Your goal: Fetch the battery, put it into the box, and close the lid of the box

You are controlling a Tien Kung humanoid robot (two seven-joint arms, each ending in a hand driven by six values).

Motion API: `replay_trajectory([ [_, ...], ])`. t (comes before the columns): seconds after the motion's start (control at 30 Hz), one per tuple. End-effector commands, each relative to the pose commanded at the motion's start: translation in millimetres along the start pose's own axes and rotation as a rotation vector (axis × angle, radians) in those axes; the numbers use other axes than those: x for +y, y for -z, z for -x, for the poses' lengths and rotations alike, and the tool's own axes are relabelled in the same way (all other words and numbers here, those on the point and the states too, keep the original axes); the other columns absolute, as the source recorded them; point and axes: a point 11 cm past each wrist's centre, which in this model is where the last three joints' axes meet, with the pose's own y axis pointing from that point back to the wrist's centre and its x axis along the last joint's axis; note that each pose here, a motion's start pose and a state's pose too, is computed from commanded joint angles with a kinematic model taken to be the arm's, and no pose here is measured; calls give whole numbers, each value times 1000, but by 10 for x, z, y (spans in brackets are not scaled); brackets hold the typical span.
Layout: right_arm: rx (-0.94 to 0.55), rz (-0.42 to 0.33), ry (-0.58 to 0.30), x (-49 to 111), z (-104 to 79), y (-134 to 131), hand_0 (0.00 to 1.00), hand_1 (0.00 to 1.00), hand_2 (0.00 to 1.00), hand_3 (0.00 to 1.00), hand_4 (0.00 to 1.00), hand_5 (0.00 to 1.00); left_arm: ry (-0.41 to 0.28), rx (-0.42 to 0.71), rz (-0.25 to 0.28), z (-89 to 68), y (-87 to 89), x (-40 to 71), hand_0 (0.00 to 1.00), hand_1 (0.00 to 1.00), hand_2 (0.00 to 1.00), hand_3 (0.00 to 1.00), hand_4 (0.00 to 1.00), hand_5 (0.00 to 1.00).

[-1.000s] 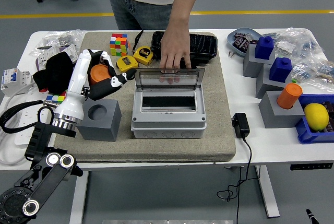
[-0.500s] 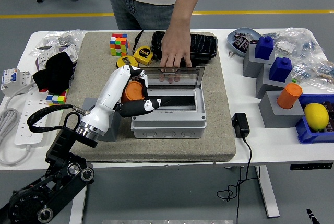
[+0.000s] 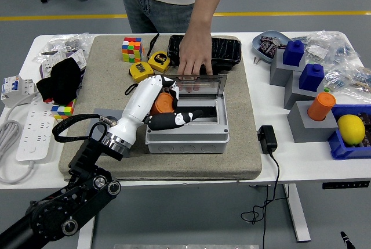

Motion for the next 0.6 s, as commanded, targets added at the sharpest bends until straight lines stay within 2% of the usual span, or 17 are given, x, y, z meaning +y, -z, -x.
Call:
replay_trajectory([
  [0.6, 9, -3, 2, -2, 6, 28, 866, 827, 775, 788, 998, 998, 4, -16, -38, 155, 182, -133, 41, 2, 4, 3, 969, 426],
])
